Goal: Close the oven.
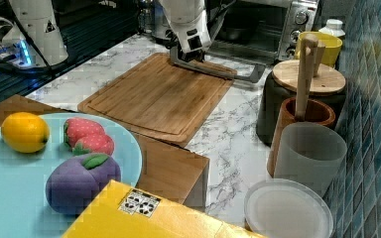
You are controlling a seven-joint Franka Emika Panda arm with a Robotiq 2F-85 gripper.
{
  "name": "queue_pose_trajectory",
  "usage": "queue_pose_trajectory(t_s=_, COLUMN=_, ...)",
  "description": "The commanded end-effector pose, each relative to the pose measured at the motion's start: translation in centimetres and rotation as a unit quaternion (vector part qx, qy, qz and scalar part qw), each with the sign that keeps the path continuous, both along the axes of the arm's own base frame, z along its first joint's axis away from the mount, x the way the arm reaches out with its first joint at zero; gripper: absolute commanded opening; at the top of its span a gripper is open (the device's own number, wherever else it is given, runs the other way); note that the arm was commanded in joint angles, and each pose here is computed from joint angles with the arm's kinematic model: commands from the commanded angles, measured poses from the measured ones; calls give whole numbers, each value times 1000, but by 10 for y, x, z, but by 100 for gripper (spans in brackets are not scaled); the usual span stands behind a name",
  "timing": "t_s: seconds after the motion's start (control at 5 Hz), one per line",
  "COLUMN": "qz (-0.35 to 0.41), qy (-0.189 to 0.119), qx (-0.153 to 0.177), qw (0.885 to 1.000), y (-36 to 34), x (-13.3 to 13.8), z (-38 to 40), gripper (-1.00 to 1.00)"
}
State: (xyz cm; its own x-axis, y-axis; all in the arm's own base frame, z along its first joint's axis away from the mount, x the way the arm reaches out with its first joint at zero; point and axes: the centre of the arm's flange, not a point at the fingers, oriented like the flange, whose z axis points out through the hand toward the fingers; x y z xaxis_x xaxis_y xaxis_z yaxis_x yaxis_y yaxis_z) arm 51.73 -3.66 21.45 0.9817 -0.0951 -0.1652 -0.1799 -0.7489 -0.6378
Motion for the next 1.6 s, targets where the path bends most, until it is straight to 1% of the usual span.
queue_pose_trajectory(t_s=0.2, qz=62, qy=-60, qx=30, qw=996, y=96, x=36, z=21, gripper=-100)
queue_pose_trajectory(t_s=0.4, qz=38, qy=-71, qx=34, qw=996, y=86, x=32, z=37, gripper=-100)
queue_pose_trajectory(t_s=0.6, qz=40, qy=-55, qx=52, qw=996, y=82, x=36, z=31, gripper=-100)
queue_pose_trajectory(t_s=0.8, qz=57, qy=-40, qx=83, qw=994, y=93, x=40, z=21, gripper=-100)
queue_pose_trajectory(t_s=1.0, qz=69, qy=-54, qx=89, qw=992, y=111, x=40, z=33, gripper=-100)
queue_pose_trajectory(t_s=1.2, qz=95, qy=-78, qx=99, qw=988, y=140, x=35, z=57, gripper=-100)
queue_pose_trajectory(t_s=1.4, qz=108, qy=-110, qx=95, qw=983, y=169, x=31, z=95, gripper=-100)
queue_pose_trajectory(t_s=1.6, qz=140, qy=-150, qx=71, qw=976, y=205, x=19, z=136, gripper=-100)
